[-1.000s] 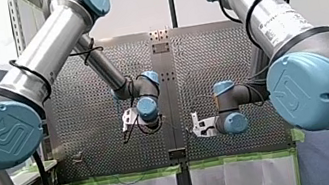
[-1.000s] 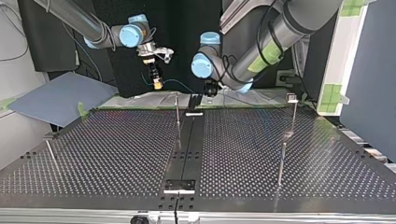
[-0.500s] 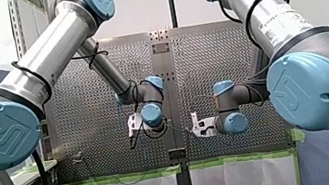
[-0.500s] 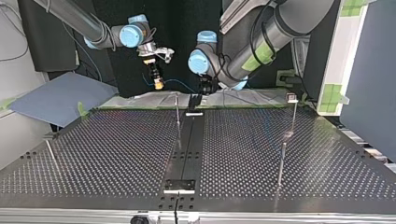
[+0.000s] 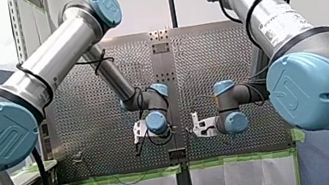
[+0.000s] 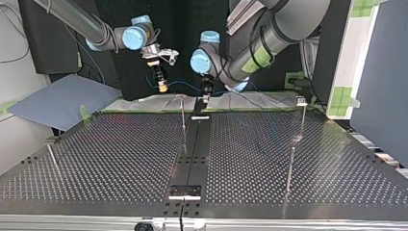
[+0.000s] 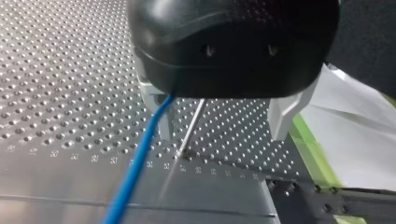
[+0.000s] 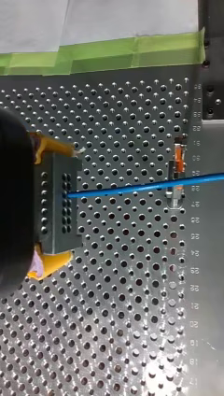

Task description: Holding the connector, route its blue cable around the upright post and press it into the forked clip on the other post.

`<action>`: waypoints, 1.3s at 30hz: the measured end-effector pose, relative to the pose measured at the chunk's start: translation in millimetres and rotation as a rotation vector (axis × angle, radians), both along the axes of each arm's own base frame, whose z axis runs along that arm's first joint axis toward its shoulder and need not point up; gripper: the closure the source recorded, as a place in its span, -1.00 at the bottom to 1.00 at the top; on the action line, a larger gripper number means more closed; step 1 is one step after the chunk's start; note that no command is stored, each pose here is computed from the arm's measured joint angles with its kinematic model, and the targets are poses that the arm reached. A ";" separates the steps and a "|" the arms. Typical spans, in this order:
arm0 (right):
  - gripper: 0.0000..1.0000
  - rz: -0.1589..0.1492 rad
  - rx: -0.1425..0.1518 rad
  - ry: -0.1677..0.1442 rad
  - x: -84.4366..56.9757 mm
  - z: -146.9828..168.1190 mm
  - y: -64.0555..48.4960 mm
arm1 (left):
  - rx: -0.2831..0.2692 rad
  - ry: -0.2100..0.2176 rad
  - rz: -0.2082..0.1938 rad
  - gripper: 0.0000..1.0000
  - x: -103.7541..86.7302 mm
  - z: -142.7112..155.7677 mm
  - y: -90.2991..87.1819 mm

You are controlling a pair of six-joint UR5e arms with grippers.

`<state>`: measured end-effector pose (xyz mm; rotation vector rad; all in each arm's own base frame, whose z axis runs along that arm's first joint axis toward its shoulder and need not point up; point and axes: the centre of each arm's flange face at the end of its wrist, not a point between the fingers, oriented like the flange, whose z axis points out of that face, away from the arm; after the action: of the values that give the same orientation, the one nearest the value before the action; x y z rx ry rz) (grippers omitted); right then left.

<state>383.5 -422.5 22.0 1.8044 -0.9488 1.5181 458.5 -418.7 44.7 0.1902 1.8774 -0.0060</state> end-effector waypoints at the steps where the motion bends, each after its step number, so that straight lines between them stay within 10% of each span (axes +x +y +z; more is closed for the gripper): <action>1: 1.00 -0.001 0.000 0.000 -0.6 0.0 -0.5 | -0.003 -0.002 -0.003 -1.00 0.2 -0.6 -1.7; 16: 1.00 -0.020 0.006 0.003 -9.4 -1.2 -6.9 | -0.040 -0.053 0.035 -1.00 -7.3 2.0 -16.0; 29: 1.00 -0.035 0.009 0.004 -16.8 -1.4 -13.1 | -0.081 -0.072 0.093 0.61 -9.7 3.5 -15.3; 39: 1.00 -0.042 0.014 0.006 -20.7 -1.8 -15.7 | -0.123 -0.070 0.109 0.61 -10.4 3.3 -15.1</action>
<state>362.8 -438.1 20.3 1.7865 -0.9909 1.4832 448.1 -433.9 48.0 0.0038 1.8091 -0.0401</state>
